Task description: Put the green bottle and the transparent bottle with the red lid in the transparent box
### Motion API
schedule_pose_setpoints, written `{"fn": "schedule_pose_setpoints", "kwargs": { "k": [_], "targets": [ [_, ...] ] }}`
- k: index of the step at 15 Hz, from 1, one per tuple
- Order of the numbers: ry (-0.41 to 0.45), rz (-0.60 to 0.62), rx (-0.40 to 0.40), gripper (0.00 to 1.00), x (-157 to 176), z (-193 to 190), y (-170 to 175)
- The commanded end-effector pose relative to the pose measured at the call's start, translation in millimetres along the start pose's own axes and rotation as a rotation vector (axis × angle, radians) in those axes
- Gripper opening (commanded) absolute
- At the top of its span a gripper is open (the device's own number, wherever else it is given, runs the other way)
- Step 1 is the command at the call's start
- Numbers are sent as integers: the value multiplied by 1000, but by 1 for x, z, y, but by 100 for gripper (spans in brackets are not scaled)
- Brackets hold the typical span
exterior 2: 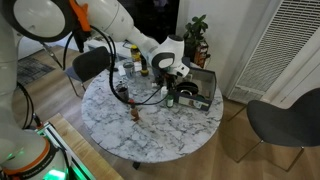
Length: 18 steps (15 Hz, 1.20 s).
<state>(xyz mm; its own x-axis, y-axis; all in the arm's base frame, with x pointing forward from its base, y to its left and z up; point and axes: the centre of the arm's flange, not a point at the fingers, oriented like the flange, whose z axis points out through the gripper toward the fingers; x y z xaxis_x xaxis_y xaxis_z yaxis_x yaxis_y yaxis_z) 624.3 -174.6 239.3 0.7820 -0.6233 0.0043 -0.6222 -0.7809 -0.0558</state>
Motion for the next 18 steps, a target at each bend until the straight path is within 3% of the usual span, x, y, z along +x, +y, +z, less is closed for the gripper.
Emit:
{"fn": "schedule_pose_setpoints", "kwargs": {
  "k": [1,2,3,9,15,18],
  "targets": [
    [-23,0,-26,24,11,6,-3],
    [-26,-4,-28,23,12,6,-4],
    [-34,-8,-32,30,14,7,-4],
    [-66,-24,-49,44,17,12,-7],
    [-84,-26,-65,38,18,25,-7],
    [-81,-19,-68,21,21,27,-4]
  ]
}}
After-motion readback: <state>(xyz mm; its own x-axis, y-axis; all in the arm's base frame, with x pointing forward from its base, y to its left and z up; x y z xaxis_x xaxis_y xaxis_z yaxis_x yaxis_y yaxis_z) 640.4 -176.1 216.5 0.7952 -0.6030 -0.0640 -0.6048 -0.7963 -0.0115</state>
